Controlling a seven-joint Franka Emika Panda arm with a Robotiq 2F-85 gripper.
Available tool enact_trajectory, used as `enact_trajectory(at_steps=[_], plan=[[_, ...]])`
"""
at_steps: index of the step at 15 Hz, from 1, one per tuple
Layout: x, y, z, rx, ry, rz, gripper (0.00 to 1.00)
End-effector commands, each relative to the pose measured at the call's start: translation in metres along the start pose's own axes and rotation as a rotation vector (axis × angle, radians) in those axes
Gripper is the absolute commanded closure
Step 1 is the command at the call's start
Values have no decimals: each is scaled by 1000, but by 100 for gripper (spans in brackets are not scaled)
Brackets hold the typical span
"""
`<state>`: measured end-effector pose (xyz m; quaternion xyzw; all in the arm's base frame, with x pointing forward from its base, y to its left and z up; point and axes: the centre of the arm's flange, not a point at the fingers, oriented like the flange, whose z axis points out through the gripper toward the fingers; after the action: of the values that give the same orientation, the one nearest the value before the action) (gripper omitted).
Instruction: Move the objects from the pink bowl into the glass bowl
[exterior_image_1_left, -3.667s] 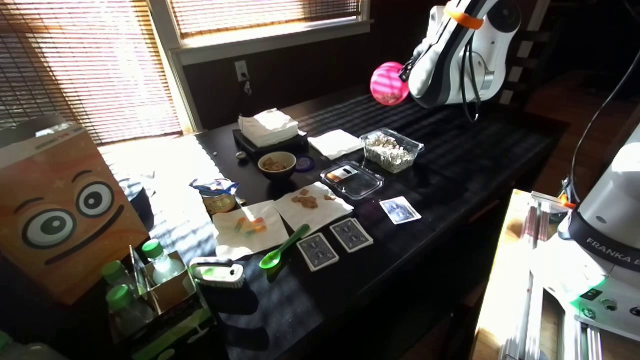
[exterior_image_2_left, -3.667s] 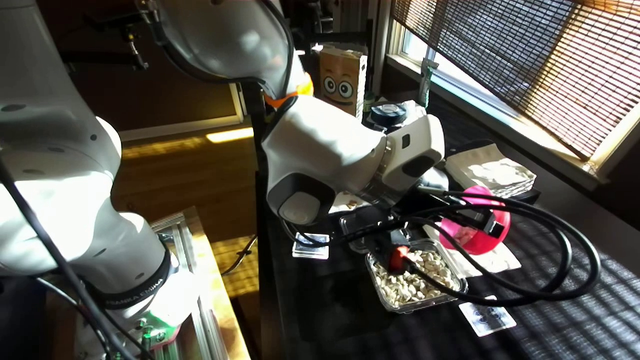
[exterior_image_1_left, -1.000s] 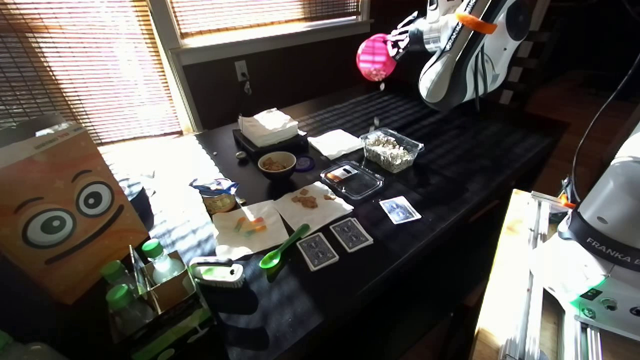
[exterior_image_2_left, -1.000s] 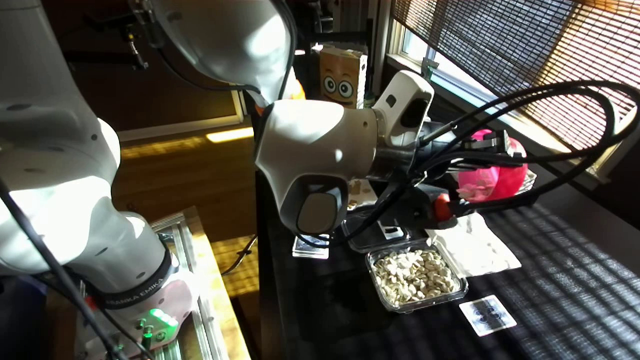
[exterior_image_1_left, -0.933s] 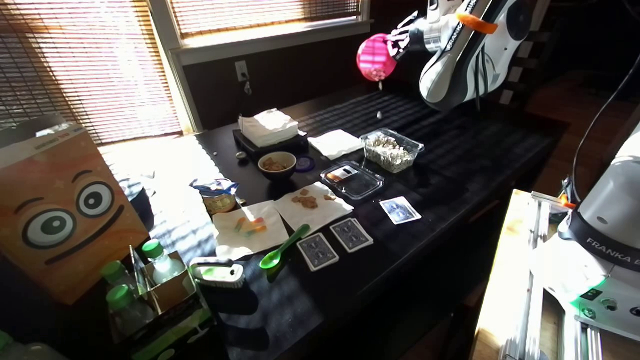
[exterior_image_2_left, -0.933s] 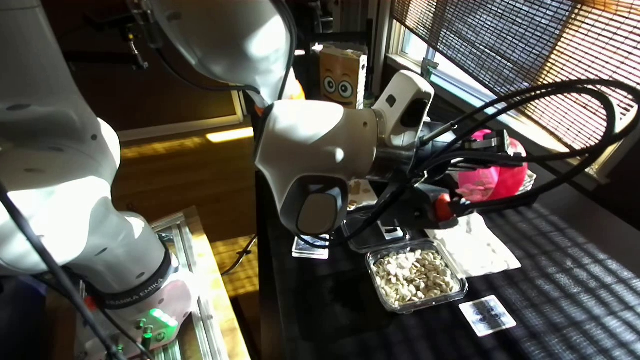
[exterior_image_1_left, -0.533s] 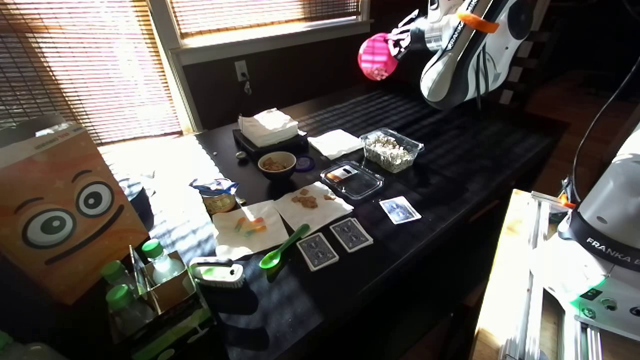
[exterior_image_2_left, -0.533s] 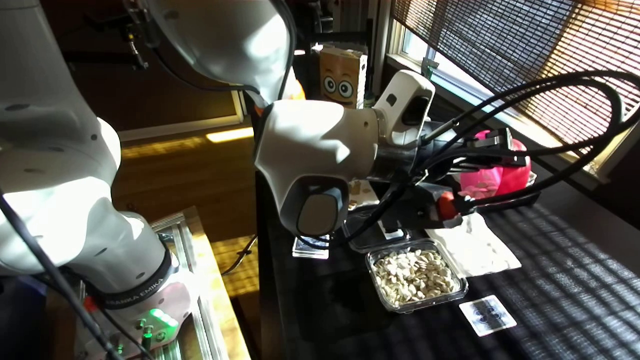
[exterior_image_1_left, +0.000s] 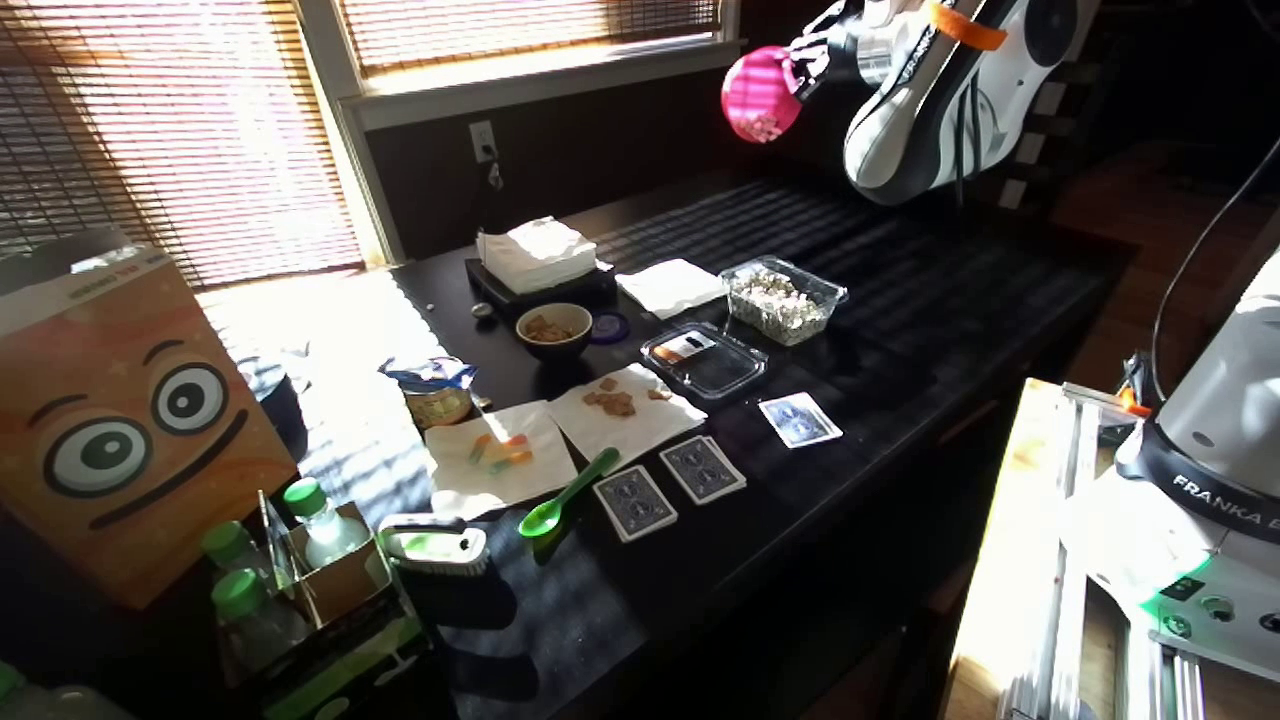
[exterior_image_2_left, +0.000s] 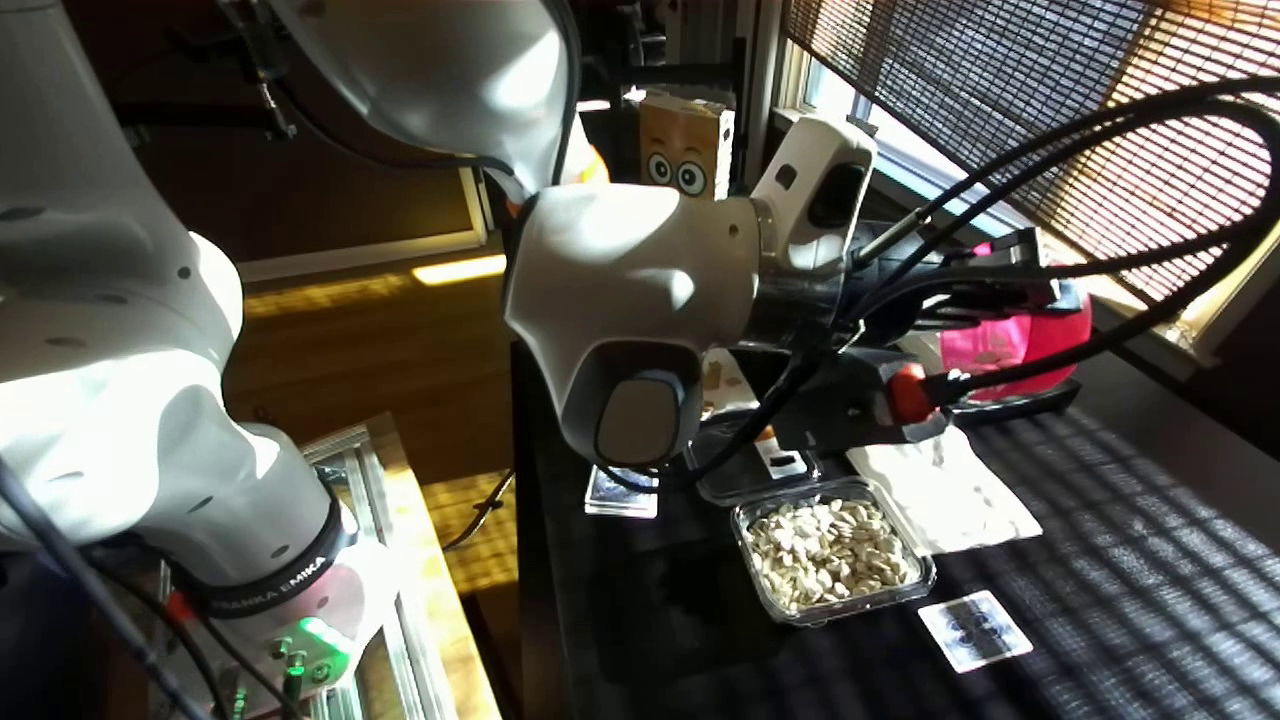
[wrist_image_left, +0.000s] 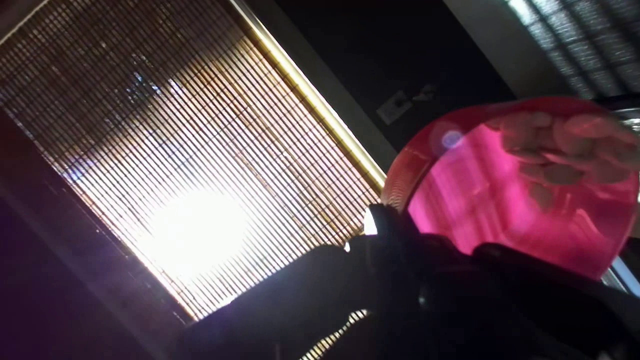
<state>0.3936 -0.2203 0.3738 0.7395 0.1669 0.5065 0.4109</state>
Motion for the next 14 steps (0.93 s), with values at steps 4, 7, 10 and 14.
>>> enact_trajectory(at_steps=[4,7,10,14], plan=[[-18,-11,-24,-45,69,-11,99],[-16,-6,-27,-51,82,-16,99],[-15,-2,-30,-57,92,-19,99],[-13,3,-32,-65,103,-20,99]])
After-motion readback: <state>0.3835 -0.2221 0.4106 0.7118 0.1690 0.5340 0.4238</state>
